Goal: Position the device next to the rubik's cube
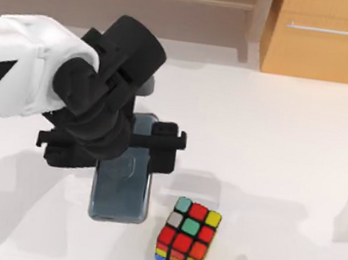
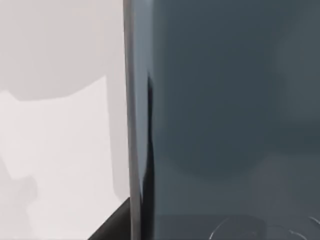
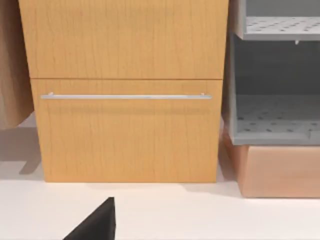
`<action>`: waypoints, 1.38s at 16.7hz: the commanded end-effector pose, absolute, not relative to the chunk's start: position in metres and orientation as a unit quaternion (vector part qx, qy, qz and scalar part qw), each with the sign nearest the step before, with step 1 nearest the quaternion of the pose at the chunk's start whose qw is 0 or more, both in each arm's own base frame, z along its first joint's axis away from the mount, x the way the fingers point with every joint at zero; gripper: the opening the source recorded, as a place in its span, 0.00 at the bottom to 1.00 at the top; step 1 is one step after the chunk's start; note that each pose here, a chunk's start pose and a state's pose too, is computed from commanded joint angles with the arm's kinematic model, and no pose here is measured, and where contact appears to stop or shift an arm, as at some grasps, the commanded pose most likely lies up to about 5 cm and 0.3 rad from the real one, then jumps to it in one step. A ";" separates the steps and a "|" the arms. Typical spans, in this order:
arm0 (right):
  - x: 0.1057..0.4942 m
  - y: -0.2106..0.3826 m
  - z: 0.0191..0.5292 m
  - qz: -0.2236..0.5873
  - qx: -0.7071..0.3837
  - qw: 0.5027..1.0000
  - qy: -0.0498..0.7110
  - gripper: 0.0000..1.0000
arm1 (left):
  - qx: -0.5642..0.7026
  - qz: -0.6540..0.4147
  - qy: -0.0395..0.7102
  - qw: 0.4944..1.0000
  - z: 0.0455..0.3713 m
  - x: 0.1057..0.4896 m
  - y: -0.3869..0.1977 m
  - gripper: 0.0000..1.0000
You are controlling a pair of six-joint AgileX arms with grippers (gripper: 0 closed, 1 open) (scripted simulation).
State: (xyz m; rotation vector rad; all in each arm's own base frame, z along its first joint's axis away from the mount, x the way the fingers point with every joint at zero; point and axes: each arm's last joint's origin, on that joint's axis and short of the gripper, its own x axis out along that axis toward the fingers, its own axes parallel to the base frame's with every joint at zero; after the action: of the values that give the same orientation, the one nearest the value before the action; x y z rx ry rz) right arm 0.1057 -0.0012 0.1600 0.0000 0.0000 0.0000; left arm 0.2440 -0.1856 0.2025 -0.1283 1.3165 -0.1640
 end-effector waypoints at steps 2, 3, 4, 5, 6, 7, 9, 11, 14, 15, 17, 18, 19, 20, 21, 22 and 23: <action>0.106 -0.001 0.160 0.000 0.000 1.000 0.000 1.00 | -0.047 -0.063 0.629 0.773 0.186 0.240 -0.183 0.00; 0.106 -0.001 0.160 0.000 0.000 1.000 0.000 1.00 | -0.039 -0.055 0.640 0.766 0.177 0.238 -0.181 0.00; 0.106 -0.001 0.160 0.000 0.000 1.000 0.000 1.00 | -0.031 -0.047 0.651 0.757 0.167 0.236 -0.179 0.00; 0.106 -0.001 0.160 0.000 0.000 1.000 0.000 1.00 | -0.023 -0.039 0.662 0.748 0.157 0.233 -0.177 0.00; 0.106 -0.001 0.160 0.000 0.000 1.000 0.000 1.00 | -0.014 -0.030 0.674 0.738 0.146 0.231 -0.174 0.00; 0.106 -0.001 0.160 0.000 0.000 1.000 0.000 1.00 | -0.005 -0.021 0.686 0.728 0.136 0.228 -0.172 0.00; 0.106 -0.001 0.160 0.000 0.000 1.000 0.000 1.00 | 0.008 -0.008 0.701 0.713 0.122 0.223 -0.168 0.00; 0.106 -0.001 0.160 0.000 0.000 1.000 0.000 1.00 | 0.008 -0.008 0.701 0.713 0.122 0.223 -0.168 0.00; 0.106 -0.001 0.160 0.000 0.000 1.000 0.000 1.00 | 0.008 -0.008 0.701 0.713 0.122 0.223 -0.168 0.00; 0.106 -0.001 0.160 0.000 0.000 1.000 0.000 1.00 | 0.008 -0.008 0.701 0.713 0.122 0.223 -0.168 0.00; 0.106 -0.001 0.160 0.000 0.000 1.000 0.000 1.00 | 0.008 -0.008 0.701 0.713 0.122 0.223 -0.168 0.15; 0.106 -0.001 0.160 0.000 0.000 1.000 0.000 1.00 | 0.008 -0.008 0.701 0.713 0.122 0.223 -0.168 0.23; 0.106 -0.001 0.160 0.000 0.000 1.000 0.000 1.00 | 0.008 -0.008 0.701 0.713 0.122 0.223 -0.168 0.30; 0.106 -0.001 0.160 0.000 0.000 1.000 0.000 1.00 | 0.008 -0.008 0.701 0.713 0.122 0.223 -0.168 0.38; 0.106 -0.001 0.160 0.000 0.000 1.000 0.000 1.00 | 0.008 -0.008 0.701 0.713 0.122 0.223 -0.168 0.45; 0.106 -0.001 0.160 0.000 0.000 1.000 0.000 1.00 | 0.008 -0.008 0.701 0.713 0.122 0.223 -0.168 0.53; 0.106 -0.001 0.160 0.000 0.000 1.000 0.000 1.00 | 0.008 -0.008 0.701 0.713 0.122 0.223 -0.168 0.60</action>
State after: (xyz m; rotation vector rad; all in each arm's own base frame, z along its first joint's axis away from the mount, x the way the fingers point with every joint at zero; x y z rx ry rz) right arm 0.1057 -0.0012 0.1600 0.0000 0.0000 0.0000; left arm 0.2234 -0.1684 0.1222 0.0183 1.5533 -0.0187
